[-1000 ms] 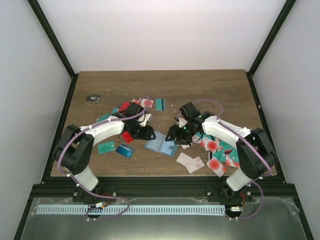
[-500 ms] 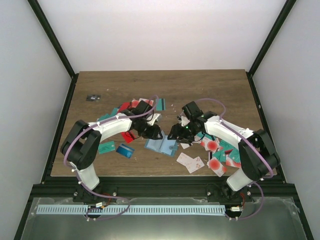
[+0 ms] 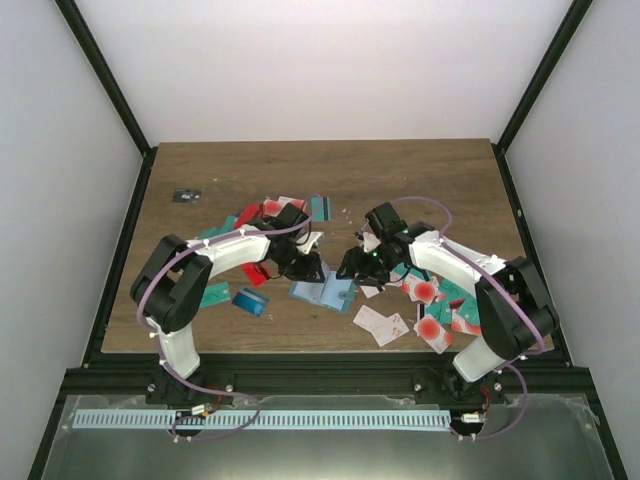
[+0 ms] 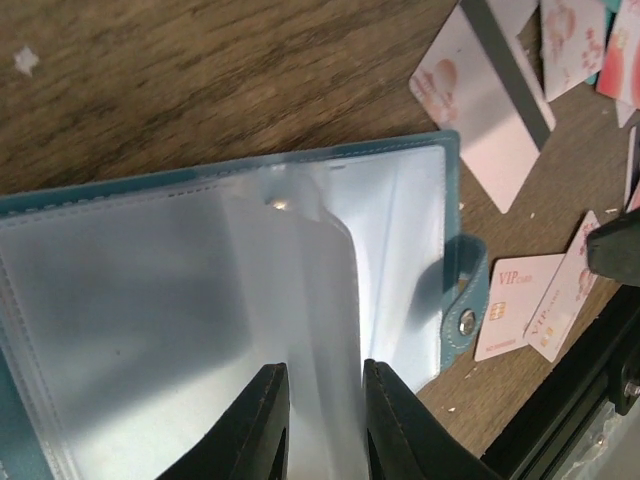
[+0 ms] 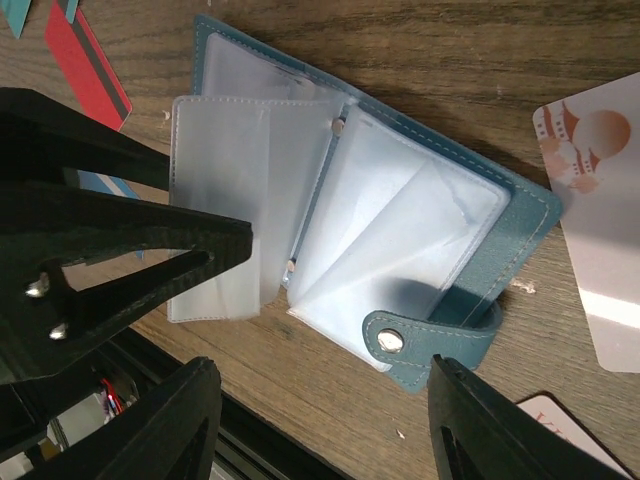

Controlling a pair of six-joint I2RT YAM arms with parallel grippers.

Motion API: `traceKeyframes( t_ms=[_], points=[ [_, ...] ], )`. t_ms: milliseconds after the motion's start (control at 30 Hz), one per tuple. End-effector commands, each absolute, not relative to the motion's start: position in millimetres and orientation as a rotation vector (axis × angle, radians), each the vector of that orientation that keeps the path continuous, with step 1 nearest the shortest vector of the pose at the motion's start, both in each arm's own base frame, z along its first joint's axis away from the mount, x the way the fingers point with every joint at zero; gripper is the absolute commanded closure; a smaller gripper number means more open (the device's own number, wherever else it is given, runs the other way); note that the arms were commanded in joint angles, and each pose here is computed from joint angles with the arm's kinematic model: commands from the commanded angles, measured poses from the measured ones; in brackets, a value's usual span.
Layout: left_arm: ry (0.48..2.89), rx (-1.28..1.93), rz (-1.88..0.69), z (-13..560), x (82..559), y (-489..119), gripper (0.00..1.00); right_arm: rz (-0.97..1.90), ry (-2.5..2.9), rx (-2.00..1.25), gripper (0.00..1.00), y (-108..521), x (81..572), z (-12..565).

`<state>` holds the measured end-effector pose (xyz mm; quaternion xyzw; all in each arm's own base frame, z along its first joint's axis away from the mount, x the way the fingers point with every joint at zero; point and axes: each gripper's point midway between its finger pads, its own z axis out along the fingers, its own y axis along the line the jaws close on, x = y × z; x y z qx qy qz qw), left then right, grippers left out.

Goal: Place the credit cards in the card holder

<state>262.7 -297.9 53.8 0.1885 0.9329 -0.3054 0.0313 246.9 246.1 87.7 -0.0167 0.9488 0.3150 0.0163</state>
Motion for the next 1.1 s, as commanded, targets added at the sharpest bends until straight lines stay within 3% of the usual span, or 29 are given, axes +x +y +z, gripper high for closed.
traceKeyframes(
  t_ms=[0, 67, 367, 633, 900, 1067],
  points=[
    [2.890, 0.578, -0.970, 54, 260, -304, 0.77, 0.989, 2.936, -0.064, 0.41, 246, 251, 91],
    [2.883, 0.574, -0.965, 56, 262, -305, 0.77, 0.992, 2.935, -0.063, 0.41, 246, 251, 90],
    [2.874, 0.566, -0.992, 58, 262, -307, 0.94, 1.008, 2.940, -0.058, 0.41, 248, 251, 87],
    [2.911, 0.529, -0.855, 46, 271, -287, 0.95, 1.012, 2.951, -0.057, 0.41, 246, 247, 83],
    [2.955, 0.502, -0.621, 32, 282, -257, 0.90, 1.004, 2.964, -0.064, 0.42, 245, 244, 78],
    [2.966, 0.479, -0.542, 28, 285, -248, 0.77, 1.007, 2.970, -0.065, 0.42, 245, 243, 76]
  ],
)
